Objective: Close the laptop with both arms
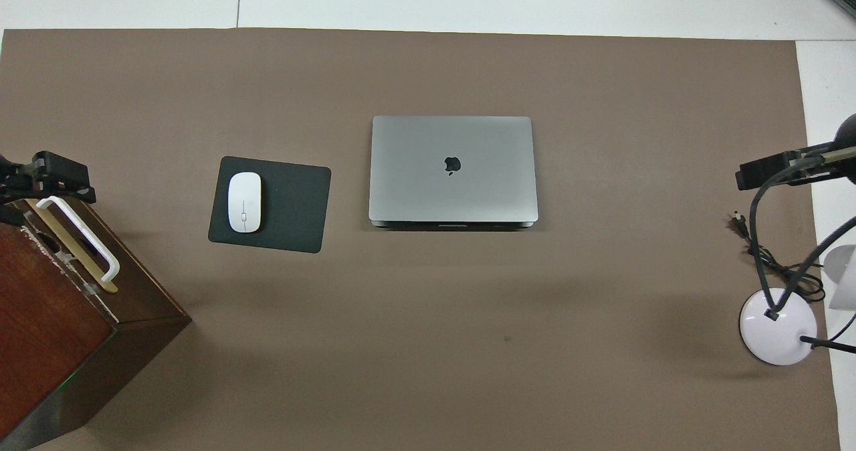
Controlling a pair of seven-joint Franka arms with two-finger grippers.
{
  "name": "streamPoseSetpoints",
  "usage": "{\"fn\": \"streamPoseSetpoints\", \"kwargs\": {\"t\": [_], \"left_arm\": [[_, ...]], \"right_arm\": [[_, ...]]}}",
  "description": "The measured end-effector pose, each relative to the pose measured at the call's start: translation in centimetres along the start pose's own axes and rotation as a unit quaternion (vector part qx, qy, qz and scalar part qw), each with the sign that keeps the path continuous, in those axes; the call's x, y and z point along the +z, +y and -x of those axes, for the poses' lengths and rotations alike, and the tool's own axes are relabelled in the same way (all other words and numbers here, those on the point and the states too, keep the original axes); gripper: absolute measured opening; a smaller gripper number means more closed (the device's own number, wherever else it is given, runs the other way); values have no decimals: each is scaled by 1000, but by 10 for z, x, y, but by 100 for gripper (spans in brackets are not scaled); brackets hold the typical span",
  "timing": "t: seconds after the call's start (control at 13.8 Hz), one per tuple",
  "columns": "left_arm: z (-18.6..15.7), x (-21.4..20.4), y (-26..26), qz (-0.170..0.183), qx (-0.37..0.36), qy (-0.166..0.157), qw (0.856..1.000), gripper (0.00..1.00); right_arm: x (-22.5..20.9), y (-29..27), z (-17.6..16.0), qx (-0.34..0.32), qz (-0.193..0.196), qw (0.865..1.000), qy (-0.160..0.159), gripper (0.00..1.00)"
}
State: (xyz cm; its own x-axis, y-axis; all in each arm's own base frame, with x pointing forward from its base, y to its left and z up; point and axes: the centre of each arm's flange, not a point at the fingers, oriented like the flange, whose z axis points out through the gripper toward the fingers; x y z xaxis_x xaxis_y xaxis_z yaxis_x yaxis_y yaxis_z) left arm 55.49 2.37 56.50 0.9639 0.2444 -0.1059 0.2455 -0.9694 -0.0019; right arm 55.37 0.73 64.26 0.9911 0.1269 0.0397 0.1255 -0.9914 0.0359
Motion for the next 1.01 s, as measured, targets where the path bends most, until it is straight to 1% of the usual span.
{"fn": "streamPoseSetpoints", "kwargs": {"t": [0.29, 0.65, 1.01], "left_arm": [[4, -5, 11, 1, 37, 7, 999, 100], [13, -26, 24, 2, 67, 21, 998, 100], [14, -21, 28, 0, 72, 14, 997, 100]], "right_arm": [[0, 0, 0, 1, -2, 1000, 0, 100], [0, -4, 0, 6, -19, 1000, 2, 100], [0, -5, -1, 18, -28, 999, 2, 100]]}}
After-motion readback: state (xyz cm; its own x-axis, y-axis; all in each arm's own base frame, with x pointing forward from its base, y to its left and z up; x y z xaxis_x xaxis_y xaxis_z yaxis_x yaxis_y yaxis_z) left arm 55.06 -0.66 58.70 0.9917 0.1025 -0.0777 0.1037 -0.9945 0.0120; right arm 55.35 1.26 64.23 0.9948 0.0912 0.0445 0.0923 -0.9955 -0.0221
